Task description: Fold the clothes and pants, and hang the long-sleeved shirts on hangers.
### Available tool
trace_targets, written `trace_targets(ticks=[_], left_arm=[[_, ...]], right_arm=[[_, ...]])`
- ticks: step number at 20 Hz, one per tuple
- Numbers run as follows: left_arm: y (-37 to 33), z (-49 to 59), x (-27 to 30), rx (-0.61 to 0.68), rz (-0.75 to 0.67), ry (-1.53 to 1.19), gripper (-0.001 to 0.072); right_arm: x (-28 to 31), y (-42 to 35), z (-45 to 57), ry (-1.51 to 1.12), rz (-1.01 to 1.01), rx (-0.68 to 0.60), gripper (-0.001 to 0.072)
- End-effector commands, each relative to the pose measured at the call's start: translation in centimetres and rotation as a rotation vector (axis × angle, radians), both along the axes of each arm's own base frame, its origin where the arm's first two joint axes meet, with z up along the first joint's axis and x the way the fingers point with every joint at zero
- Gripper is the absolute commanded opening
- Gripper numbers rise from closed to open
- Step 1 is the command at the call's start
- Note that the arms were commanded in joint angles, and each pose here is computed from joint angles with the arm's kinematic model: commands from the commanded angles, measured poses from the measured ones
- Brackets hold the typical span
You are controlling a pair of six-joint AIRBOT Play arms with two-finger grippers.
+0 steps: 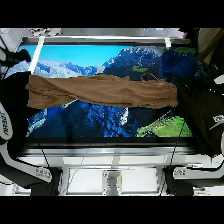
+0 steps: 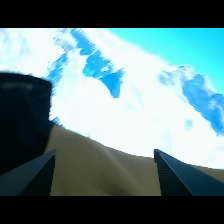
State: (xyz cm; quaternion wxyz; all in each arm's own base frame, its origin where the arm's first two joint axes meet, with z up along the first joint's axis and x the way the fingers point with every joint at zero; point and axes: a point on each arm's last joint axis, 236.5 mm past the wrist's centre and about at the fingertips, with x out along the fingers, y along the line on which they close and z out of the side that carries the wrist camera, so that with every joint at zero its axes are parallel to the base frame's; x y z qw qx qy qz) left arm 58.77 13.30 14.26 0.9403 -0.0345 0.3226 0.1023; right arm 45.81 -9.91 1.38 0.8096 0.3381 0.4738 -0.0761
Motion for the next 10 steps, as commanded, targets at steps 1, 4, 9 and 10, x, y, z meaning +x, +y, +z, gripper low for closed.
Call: trace_targets(ticks=[1, 4, 9, 10], left_arm=[[-9.2, 2.6, 0.4, 0.162, -0.275, -0.01, 0.07], [-18.2, 1.9, 0.5, 0.246, -0.487, -0.005, 0.07], [-25.8, 1.2, -0.5, 0.277, -0.634, -0.008, 0.07], [-26.5, 1.1, -0.6, 0.276, -0.645, -0.008, 0.07]], right_arm=[[-2.8, -0.3, -3.4, 0.138, 0.109, 0.053, 0.0595], [-2.7, 0.0, -6.2, 0.159, 0.147, 0.131, 0.0634], [-2.7, -0.1, -10.0, 0.19, 0.186, 0.168, 0.0633], [-2.7, -0.1, -10.6, 0.196, 0.188, 0.171, 0.0633]])
